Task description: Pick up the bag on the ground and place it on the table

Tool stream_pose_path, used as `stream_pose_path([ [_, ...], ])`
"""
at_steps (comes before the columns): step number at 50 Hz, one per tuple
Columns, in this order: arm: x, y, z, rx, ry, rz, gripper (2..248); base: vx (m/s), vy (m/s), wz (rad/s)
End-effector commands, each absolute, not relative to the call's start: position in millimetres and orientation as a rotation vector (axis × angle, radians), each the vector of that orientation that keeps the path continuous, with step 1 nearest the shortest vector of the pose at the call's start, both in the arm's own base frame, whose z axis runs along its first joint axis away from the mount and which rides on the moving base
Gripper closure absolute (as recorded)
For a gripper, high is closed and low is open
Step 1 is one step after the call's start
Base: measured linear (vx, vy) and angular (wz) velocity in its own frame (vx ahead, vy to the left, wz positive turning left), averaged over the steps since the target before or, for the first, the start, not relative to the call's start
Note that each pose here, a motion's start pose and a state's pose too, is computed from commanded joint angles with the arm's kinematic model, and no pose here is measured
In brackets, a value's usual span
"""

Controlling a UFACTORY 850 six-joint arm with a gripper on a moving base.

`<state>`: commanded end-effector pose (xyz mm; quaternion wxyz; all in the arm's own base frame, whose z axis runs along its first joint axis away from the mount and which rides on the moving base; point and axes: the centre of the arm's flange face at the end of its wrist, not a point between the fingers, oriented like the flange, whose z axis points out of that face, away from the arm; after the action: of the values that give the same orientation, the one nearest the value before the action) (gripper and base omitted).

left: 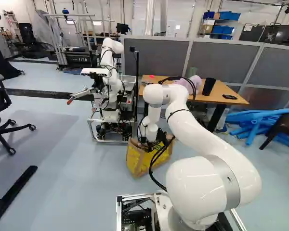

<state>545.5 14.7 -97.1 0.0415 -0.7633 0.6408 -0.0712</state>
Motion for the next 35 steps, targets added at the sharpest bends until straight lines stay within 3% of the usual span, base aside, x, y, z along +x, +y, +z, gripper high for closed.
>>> stream_pose_path([
  [35, 543, 15, -45, -2.523, 1.72, -0.249, 228, 0.0, 0.0, 0.0],
])
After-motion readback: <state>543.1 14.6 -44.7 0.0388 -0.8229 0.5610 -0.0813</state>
